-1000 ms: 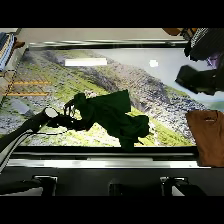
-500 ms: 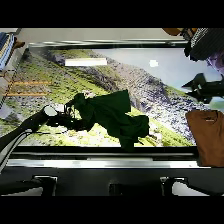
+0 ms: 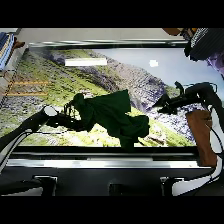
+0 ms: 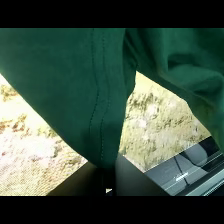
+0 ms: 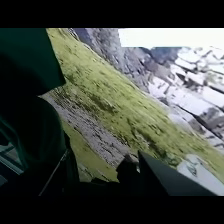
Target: Fold the clothes and pants, and hang the long-sleeved shirts on hangers.
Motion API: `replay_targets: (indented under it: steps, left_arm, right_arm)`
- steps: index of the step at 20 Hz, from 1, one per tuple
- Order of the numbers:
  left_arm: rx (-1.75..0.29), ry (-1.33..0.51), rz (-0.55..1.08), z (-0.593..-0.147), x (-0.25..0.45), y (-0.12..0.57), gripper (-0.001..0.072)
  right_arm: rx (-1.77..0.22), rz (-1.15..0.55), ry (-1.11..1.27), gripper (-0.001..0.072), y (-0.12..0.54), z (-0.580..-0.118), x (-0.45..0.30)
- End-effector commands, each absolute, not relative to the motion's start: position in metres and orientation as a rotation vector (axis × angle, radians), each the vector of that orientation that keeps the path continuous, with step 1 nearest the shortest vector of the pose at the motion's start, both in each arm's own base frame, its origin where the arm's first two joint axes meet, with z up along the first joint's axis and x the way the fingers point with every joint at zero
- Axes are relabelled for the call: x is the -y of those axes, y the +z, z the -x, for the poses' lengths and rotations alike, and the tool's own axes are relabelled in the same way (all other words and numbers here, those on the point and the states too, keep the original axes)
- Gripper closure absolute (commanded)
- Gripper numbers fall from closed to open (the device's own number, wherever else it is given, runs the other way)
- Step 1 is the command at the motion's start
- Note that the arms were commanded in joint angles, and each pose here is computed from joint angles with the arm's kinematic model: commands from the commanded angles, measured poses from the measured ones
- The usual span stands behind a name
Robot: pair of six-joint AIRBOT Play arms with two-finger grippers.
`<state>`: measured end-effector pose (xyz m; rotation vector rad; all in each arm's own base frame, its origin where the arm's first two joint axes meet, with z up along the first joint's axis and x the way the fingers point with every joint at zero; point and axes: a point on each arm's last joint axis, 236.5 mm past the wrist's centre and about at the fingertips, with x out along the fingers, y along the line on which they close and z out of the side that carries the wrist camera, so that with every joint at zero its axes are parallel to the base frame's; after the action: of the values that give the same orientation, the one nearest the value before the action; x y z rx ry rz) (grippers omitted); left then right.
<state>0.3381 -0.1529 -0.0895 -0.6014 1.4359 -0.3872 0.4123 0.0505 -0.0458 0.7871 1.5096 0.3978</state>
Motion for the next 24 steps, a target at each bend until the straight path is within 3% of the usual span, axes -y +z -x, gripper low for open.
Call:
replay_targets:
  steps: [1, 5, 11, 13, 14, 15, 20, 24]
  left_arm:
    - [-1.437, -0.383, 0.607, -0.338, 0.153, -0.089, 0.0690]
    - [-1.437, -0.383, 0.606, -0.338, 0.153, -0.089, 0.0690]
    - [-1.437, -0.383, 0.606, -0.338, 0.153, -0.089, 0.0690]
    - [-1.437, -0.383, 0.606, -0.338, 0.153, -0.089, 0.0690]
    - [-1.437, -0.383, 0.606, -0.338, 0.153, -0.089, 0.0690]
    - [-1.437, -0.383, 0.606, -0.338, 0.153, -0.089, 0.0690]
    - [-1.347, -0.366, 0.620, -0.360, 0.136, -0.064, 0.0692]
    - [-0.964, -0.350, 0.579, -0.430, 0.087, 0.070, 0.0692]
  right_arm:
    - [-1.654, -0.819, 0.395, 0.0230, -0.065, -0.379, -0.050]
    - [-1.797, -0.888, 0.419, 0.0230, -0.079, -0.339, -0.076]
    - [-1.845, -0.795, 0.441, 0.0267, -0.098, -0.324, -0.110]
    - [-1.869, -0.748, 0.432, 0.0483, -0.102, -0.318, -0.113]
    - [-1.876, -0.742, 0.436, 0.0625, -0.101, -0.317, -0.114]
    - [-1.874, -0.749, 0.444, 0.0677, -0.099, -0.317, -0.115]
    - [-1.717, -0.661, 0.437, 0.0679, -0.046, -0.329, -0.106]
    - [-1.408, -0.633, 0.357, 0.0679, 0.055, -0.346, -0.079]
